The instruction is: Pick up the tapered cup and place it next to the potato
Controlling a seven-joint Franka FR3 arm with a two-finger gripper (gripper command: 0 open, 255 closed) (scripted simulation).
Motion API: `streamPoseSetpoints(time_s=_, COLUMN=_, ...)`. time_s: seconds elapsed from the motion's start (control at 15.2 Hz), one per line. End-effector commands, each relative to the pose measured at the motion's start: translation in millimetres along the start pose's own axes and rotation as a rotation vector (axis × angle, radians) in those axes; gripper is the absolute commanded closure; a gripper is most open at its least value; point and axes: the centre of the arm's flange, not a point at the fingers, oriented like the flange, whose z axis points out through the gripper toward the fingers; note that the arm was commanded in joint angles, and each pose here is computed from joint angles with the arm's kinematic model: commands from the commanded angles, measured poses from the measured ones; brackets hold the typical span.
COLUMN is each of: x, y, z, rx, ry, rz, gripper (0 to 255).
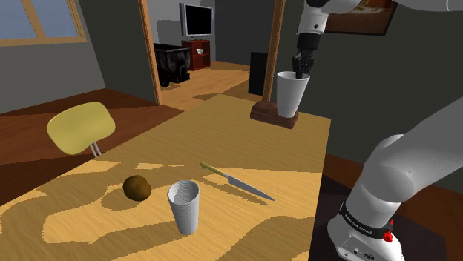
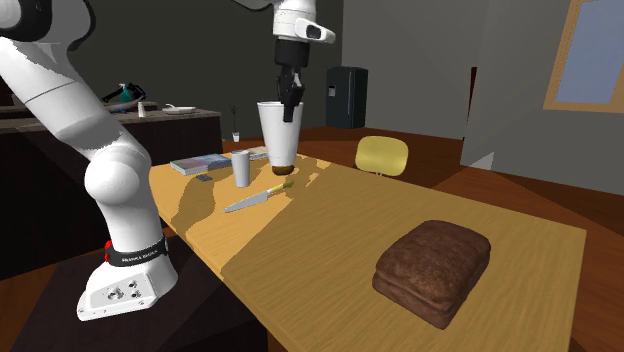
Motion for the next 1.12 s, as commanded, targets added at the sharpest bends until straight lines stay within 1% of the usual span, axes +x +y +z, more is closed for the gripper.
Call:
streamPoseSetpoints(time_s=0.0, x=4.4, y=-27.0, z=4.4, rx=0.0, ry=0.0, rz=0.002, gripper=255)
streamPoseSetpoints(time_s=1.06, x=34.3, y=-234.4, z=31.0, rx=0.0, ry=0.0, rz=0.002, gripper=255)
